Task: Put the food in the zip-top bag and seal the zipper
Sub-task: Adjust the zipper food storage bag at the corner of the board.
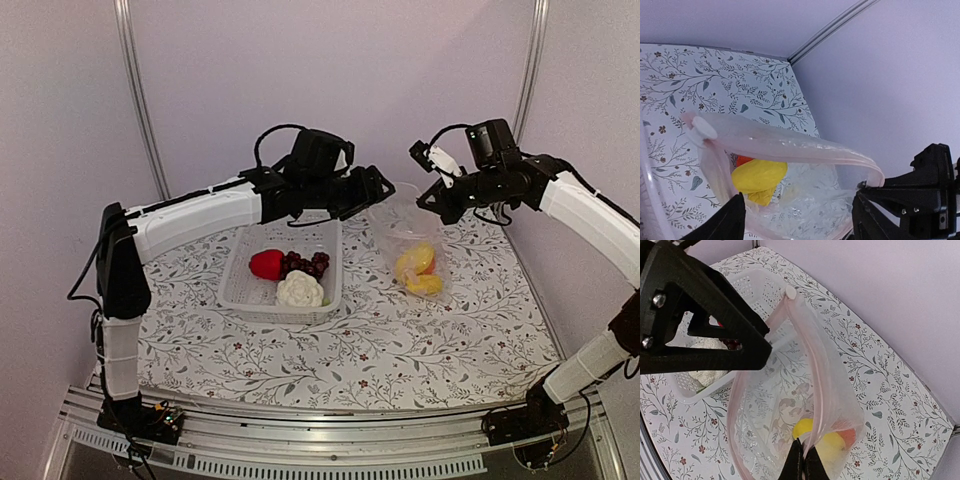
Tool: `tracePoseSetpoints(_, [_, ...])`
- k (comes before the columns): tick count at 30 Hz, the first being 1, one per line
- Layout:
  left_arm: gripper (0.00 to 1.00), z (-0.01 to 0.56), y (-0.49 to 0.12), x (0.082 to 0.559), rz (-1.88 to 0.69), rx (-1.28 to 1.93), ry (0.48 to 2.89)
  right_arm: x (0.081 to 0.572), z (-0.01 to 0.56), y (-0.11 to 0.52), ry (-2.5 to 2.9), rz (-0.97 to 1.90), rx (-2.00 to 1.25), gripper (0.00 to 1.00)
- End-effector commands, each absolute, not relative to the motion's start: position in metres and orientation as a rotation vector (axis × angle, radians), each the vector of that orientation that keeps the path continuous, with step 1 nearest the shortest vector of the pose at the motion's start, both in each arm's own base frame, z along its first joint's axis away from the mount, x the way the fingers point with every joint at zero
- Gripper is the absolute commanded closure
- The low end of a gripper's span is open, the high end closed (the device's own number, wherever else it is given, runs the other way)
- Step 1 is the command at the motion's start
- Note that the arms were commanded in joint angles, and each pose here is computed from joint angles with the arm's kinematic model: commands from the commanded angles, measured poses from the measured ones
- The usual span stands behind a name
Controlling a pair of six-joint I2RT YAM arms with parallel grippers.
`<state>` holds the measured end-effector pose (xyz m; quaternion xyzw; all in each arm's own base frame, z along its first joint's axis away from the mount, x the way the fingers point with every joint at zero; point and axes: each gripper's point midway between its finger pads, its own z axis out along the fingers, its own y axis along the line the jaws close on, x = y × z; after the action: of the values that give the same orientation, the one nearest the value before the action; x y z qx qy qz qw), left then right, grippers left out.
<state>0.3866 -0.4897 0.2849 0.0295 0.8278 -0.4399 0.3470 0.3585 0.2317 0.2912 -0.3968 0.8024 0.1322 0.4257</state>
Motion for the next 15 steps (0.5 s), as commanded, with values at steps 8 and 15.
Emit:
tracePoseSetpoints(8, [0.28,0.322,-0.481,0.313,-1.022,0.587,1.868,0.423,0.325,0.136,2.036,0.015,-0.713,1.00])
tracePoseSetpoints(15, [0.28,0.257,-0.442,0.319,-0.783,0.528,2.033,0.462,0.352,0.063,1.985,-0.413,-0.580,1.00])
